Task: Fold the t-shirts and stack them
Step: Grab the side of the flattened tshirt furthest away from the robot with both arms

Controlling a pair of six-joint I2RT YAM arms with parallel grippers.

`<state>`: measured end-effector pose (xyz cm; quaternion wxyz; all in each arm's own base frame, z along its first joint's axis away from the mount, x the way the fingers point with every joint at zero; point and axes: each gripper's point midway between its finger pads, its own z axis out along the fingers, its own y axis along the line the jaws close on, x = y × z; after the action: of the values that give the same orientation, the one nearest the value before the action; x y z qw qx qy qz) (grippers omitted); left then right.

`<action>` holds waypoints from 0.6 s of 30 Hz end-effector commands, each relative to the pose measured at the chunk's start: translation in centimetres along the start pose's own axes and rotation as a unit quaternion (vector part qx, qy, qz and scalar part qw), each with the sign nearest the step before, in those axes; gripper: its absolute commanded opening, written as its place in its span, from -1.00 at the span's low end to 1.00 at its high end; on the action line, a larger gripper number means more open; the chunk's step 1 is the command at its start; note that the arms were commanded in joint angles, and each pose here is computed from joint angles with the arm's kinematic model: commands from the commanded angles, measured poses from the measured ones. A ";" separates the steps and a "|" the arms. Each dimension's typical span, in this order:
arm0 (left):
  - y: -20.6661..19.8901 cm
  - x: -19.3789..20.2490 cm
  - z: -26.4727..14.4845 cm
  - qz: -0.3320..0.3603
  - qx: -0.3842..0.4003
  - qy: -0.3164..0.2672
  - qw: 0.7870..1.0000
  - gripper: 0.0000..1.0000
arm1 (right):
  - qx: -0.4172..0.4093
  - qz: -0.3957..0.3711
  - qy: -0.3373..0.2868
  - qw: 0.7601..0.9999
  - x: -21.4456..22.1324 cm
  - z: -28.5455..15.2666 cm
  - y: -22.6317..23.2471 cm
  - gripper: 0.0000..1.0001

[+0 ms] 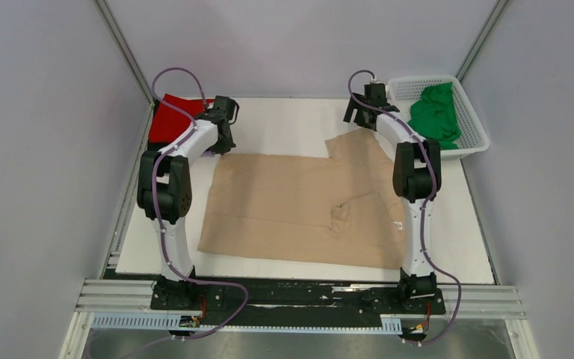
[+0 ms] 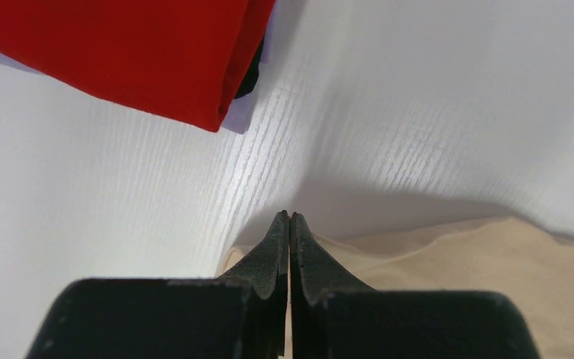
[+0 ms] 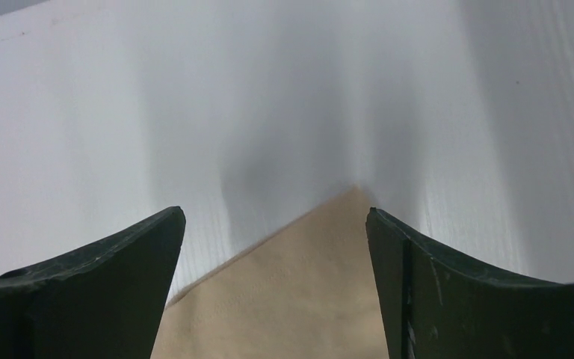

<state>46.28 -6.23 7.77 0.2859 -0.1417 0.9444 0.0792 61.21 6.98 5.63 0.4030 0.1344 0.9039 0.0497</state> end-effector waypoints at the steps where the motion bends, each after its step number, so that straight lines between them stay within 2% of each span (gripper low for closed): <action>1: -0.3 -1.1 -2.2 -0.014 0.028 -0.021 0.999 -1.00 | -0.023 -0.026 -0.007 0.999 -1.0 1.4 1.1 0.78; 5: -0.2 -0.9 -2.5 -0.016 0.030 -0.022 0.999 -1.00 | -0.014 -0.042 0.013 0.999 0.7 2.0 1.0 0.63; 9: 0.1 -0.9 -3.1 -0.018 0.031 -0.027 0.999 -1.00 | 0.038 -0.067 0.028 0.997 2.4 1.0 -0.2 0.57; 14: 0.1 -0.6 -3.4 -0.023 0.039 -0.029 0.999 -1.00 | 0.081 -0.083 0.027 0.993 3.2 -0.1 -1.0 0.36; 16: 0.0 -0.4 -3.5 -0.024 0.044 -0.029 0.998 -1.00 | 0.100 -0.083 0.024 0.991 3.4 -0.5 -1.4 0.19; 18: 0.0 -0.1 -3.5 -0.025 0.049 -0.027 0.998 -1.00 | 0.108 -0.078 0.022 0.991 3.5 -0.8 -1.5 -0.15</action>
<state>44.21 -6.61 8.67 0.2889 -0.1402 0.9456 0.0529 60.43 7.29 3.04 0.3926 0.0930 0.9142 -0.0381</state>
